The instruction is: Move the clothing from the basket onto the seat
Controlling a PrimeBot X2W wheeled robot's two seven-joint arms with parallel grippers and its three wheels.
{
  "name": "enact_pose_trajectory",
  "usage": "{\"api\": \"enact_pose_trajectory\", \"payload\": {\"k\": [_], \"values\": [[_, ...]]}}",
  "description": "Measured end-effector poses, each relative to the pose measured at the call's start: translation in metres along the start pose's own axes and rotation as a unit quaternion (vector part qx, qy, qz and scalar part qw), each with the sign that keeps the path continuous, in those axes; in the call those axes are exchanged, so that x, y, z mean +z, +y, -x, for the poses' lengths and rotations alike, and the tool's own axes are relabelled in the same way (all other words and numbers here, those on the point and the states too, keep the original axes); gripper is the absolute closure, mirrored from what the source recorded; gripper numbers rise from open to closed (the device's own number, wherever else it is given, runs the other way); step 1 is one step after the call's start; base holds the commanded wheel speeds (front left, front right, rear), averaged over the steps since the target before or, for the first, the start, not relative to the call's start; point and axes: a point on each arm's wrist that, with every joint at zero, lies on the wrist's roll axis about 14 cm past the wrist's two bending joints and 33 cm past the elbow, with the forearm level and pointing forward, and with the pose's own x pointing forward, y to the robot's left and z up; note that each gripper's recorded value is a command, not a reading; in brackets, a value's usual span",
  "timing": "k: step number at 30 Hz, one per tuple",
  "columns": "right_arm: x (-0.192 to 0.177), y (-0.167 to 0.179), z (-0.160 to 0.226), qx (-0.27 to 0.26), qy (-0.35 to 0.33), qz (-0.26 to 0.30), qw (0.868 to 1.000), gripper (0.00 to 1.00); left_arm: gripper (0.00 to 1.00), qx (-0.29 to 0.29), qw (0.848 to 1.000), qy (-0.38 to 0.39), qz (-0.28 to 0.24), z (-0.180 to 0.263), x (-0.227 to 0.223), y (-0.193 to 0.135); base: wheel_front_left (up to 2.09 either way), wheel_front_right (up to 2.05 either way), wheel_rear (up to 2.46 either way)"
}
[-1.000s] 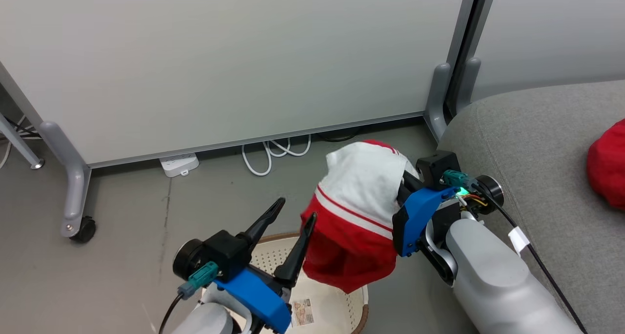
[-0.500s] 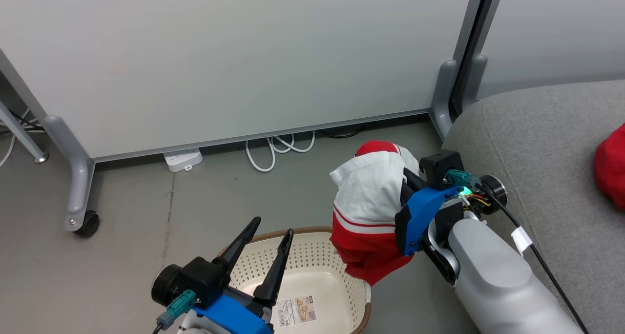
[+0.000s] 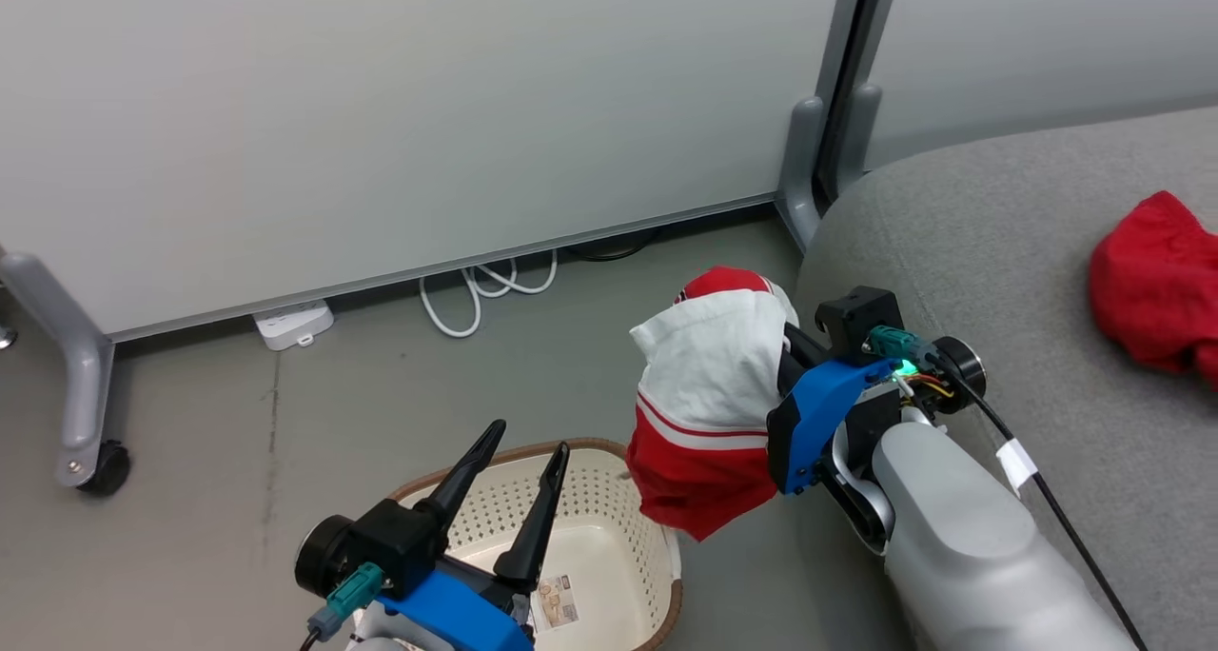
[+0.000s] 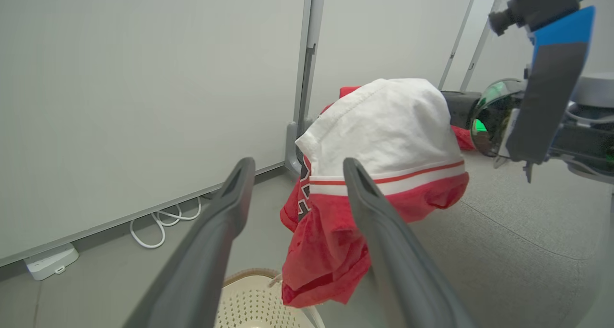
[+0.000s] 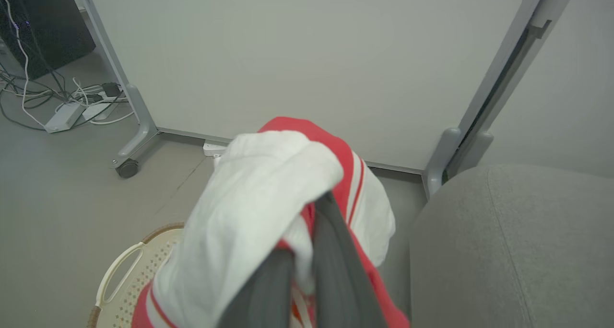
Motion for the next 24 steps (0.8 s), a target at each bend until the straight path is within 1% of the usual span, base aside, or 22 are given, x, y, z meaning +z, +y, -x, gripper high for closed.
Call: {"api": "enact_pose_trajectory", "payload": {"k": [6,11,18,24], "values": [[-0.009,-0.031,0.019,-0.043,0.007,-0.009,0.999,1.00,0.00,-0.030,0.999,0.011,0.006,-0.017,-0.010,-0.017,0.00,0.00,0.00],[-0.018,-0.061,0.042,-0.088,0.013,-0.018,0.996,1.00,0.00,-0.072,0.997,0.019,0.013,-0.033,-0.019,-0.042,0.00,0.00,0.00],[-0.032,-0.103,0.083,-0.158,0.022,-0.030,0.987,1.00,0.00,-0.142,0.989,0.026,0.021,-0.054,-0.027,-0.085,0.00,0.00,0.00],[-0.040,-0.129,0.117,-0.208,0.028,-0.038,0.977,1.00,0.00,-0.195,0.980,0.032,0.025,-0.063,-0.033,-0.118,0.00,0.00,0.00]]}}
